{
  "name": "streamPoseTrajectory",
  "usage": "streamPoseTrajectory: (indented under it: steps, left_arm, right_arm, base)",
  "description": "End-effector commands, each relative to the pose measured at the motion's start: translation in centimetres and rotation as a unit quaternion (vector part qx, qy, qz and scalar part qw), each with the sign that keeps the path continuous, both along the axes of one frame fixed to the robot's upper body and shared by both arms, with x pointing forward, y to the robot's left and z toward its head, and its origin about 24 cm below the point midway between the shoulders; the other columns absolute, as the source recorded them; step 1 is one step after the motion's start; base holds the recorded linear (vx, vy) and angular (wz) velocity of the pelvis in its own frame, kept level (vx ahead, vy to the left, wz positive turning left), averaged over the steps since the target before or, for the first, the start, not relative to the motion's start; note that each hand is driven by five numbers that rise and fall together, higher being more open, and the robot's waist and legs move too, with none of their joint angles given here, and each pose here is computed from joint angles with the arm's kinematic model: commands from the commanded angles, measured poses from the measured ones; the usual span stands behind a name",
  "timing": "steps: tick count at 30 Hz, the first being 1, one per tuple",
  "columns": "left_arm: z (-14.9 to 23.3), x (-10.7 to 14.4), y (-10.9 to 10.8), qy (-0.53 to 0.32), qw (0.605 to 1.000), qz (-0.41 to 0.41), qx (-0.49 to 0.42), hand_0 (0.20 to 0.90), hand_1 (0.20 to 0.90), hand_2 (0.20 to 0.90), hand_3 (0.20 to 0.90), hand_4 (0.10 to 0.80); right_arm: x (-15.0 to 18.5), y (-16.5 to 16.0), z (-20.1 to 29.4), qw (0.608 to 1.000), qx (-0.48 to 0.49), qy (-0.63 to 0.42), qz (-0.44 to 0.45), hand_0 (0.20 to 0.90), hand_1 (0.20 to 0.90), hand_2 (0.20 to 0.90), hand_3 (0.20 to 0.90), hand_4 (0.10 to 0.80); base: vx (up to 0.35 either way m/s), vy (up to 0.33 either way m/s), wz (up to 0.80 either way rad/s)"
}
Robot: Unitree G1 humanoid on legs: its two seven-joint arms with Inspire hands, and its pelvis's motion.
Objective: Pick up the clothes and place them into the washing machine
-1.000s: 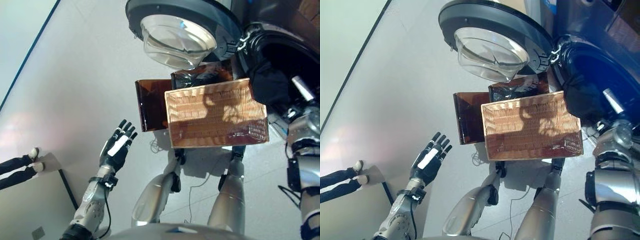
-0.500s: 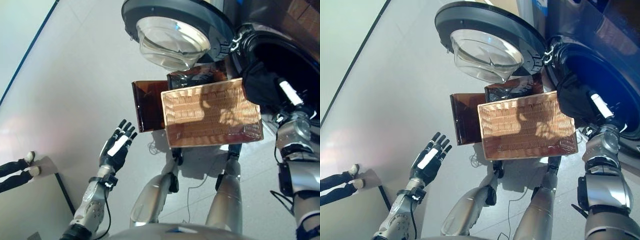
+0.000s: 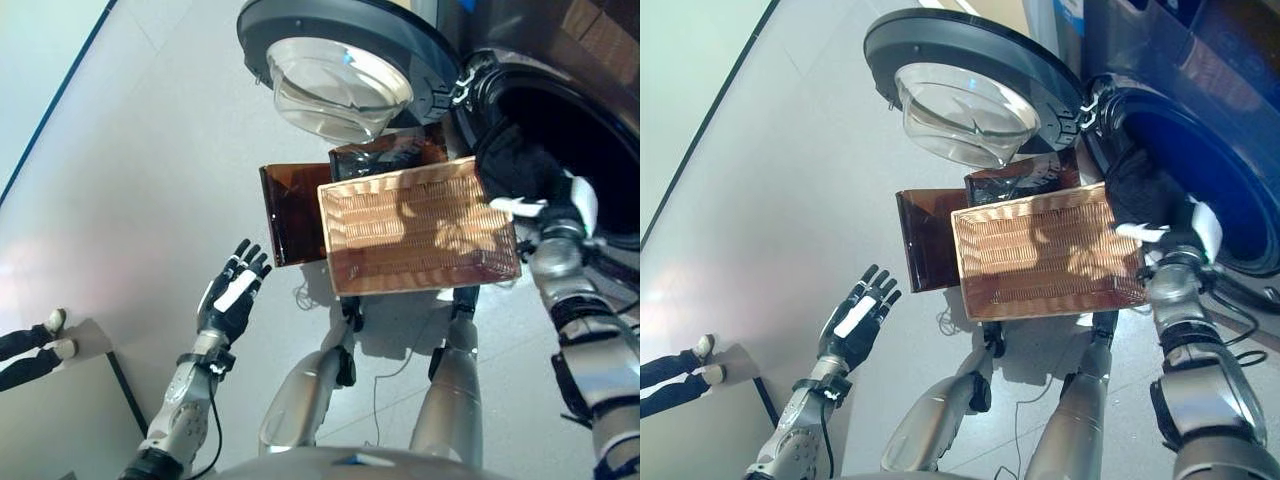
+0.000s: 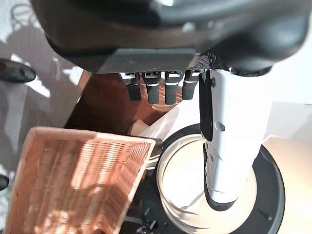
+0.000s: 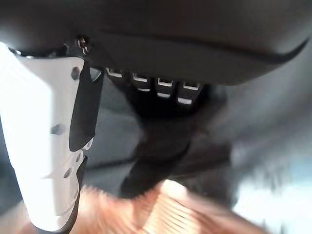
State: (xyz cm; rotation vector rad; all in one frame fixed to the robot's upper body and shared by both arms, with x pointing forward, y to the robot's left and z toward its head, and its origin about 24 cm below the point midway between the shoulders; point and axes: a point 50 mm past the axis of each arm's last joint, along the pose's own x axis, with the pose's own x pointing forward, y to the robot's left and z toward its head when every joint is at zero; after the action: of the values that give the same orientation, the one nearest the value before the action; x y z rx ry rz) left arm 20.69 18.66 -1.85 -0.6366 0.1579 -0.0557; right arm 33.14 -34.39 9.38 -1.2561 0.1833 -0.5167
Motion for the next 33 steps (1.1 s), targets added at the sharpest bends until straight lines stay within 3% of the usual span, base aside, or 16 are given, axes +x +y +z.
streamPoseTrajectory:
  steps: [1,5,12,24,26,27,28,29,33]
  left_arm:
    - [2.5,-0.2,2.8,-0.073,0.996,0.050,0.034,0.900,0.900,0.900,0.900,0.800]
    - [2.0,-0.2,2.5,-0.063,0.996,0.051,0.027,0.900,0.900,0.900,0.900,0.800]
    - [1.7,0.0,1.8,-0.061,0.997,0.050,0.021,0.900,0.900,0.900,0.900,0.800]
    - [1.7,0.1,1.9,-0.058,0.997,0.052,0.026,0.900,0.900,0.900,0.900,0.800]
    - [1.7,0.0,2.0,-0.057,0.997,0.052,0.024,0.900,0.900,0.900,0.900,0.800]
    - [1.7,0.0,2.1,-0.056,0.997,0.053,0.025,0.900,0.900,0.900,0.900,0.800]
    - [1.6,0.0,2.1,-0.054,0.997,0.053,0.025,0.900,0.900,0.900,0.900,0.800]
    - [1.6,-0.1,2.2,-0.053,0.997,0.053,0.025,0.900,0.900,0.900,0.900,0.800]
    - [1.6,-0.3,2.5,-0.053,0.997,0.056,0.026,0.900,0.900,0.900,0.900,0.800]
  right_arm:
    - [0.0,-1.5,2.1,0.965,-0.251,0.073,-0.014,0.900,0.900,0.900,0.900,0.800]
    - [0.0,-2.1,2.5,0.931,-0.339,0.132,-0.021,0.900,0.900,0.900,0.900,0.800]
    - [1.1,-2.6,6.0,0.914,-0.382,0.130,-0.041,0.900,0.900,0.900,0.900,0.800]
    - [1.2,-3.9,10.4,0.956,-0.276,0.027,-0.094,0.900,0.900,0.900,0.900,0.800]
    - [1.3,-3.8,11.0,0.964,-0.249,0.002,-0.094,0.771,0.771,0.771,0.771,0.708]
    - [1.4,-3.7,11.3,0.967,-0.239,-0.009,-0.092,0.450,0.450,0.450,0.450,0.478]
    - [1.4,-3.7,11.5,0.969,-0.228,-0.017,-0.091,0.392,0.392,0.392,0.392,0.437]
    - [1.4,-3.8,11.6,0.971,-0.221,-0.022,-0.093,0.200,0.200,0.200,0.200,0.300]
    - [1.5,-3.6,11.9,0.978,-0.183,-0.051,-0.090,0.200,0.200,0.200,0.200,0.300]
  base:
    - [0.000,0.000,0.00]
    - [-0.002,0.005,0.02]
    - [0.000,0.000,0.00]
    - [0.002,0.000,0.01]
    - [0.000,0.000,0.00]
    - [0.000,0.000,0.00]
    - [0.000,0.000,0.00]
    - [0.000,0.000,0.00]
    - [0.000,0.000,0.00]
